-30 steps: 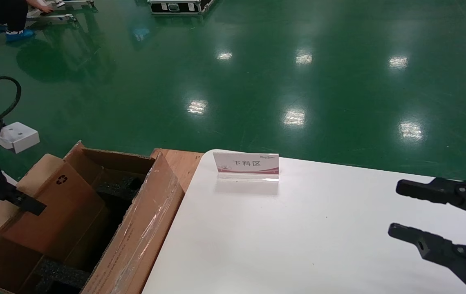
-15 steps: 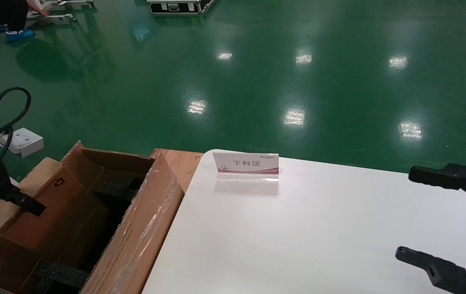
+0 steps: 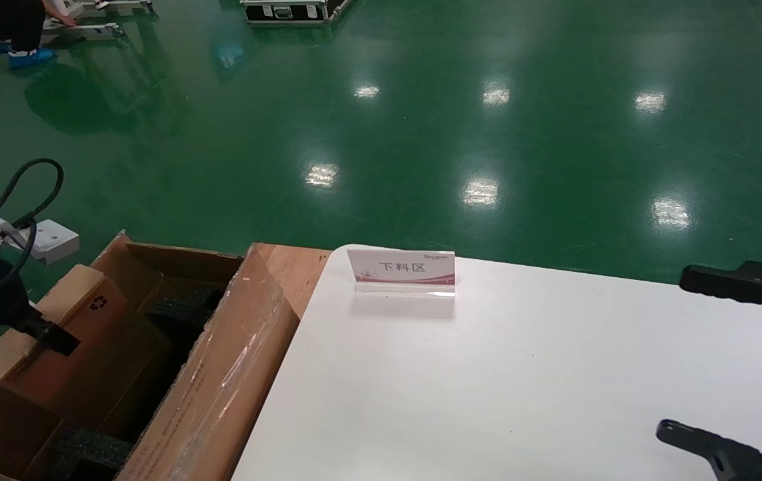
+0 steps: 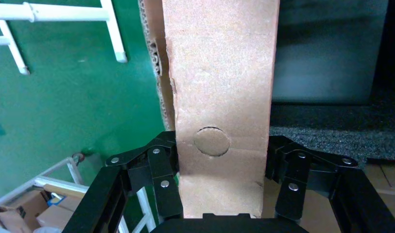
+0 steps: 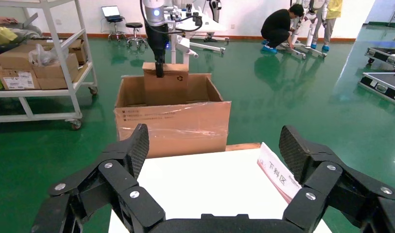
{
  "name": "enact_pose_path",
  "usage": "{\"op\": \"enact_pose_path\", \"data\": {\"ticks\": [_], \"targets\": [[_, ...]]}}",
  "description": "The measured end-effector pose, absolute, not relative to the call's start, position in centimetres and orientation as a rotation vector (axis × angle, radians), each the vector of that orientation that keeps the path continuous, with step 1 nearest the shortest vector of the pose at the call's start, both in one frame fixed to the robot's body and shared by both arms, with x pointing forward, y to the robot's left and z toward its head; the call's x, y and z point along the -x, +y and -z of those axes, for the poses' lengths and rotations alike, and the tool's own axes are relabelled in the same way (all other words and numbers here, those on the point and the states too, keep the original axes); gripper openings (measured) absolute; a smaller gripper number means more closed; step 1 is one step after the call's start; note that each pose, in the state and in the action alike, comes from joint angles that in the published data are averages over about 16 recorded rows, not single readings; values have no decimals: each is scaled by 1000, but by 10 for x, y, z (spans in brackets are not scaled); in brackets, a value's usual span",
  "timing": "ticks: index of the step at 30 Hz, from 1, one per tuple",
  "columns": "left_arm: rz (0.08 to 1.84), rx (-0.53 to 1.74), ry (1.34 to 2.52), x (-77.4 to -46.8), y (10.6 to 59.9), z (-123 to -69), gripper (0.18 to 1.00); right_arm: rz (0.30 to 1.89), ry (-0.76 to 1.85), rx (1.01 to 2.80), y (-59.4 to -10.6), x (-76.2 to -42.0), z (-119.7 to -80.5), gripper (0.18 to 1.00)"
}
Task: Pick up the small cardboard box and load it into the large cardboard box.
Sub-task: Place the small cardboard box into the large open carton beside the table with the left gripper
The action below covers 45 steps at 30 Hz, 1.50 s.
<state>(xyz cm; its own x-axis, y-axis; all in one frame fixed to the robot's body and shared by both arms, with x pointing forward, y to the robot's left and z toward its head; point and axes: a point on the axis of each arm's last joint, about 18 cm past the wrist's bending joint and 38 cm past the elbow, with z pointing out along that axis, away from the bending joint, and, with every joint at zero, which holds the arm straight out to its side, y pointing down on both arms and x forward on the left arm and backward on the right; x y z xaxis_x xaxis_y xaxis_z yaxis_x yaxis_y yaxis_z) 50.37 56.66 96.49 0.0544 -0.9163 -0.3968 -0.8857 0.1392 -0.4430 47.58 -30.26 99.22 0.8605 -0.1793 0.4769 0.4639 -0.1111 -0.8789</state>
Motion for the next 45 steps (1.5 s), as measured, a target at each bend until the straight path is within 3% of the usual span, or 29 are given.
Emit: {"op": "enact_pose_path", "data": {"ticks": [26, 38, 45], "targets": [[20, 1812, 1819, -520, 583, -936, 293, 553, -228, 1594, -303, -476, -992, 1001], [19, 1810, 1822, -519, 583, -936, 394, 553, -228, 1594, -303, -476, -992, 1001], [21, 1806, 1822, -519, 582, -937, 522, 553, -228, 1594, -303, -476, -992, 1001]]}}
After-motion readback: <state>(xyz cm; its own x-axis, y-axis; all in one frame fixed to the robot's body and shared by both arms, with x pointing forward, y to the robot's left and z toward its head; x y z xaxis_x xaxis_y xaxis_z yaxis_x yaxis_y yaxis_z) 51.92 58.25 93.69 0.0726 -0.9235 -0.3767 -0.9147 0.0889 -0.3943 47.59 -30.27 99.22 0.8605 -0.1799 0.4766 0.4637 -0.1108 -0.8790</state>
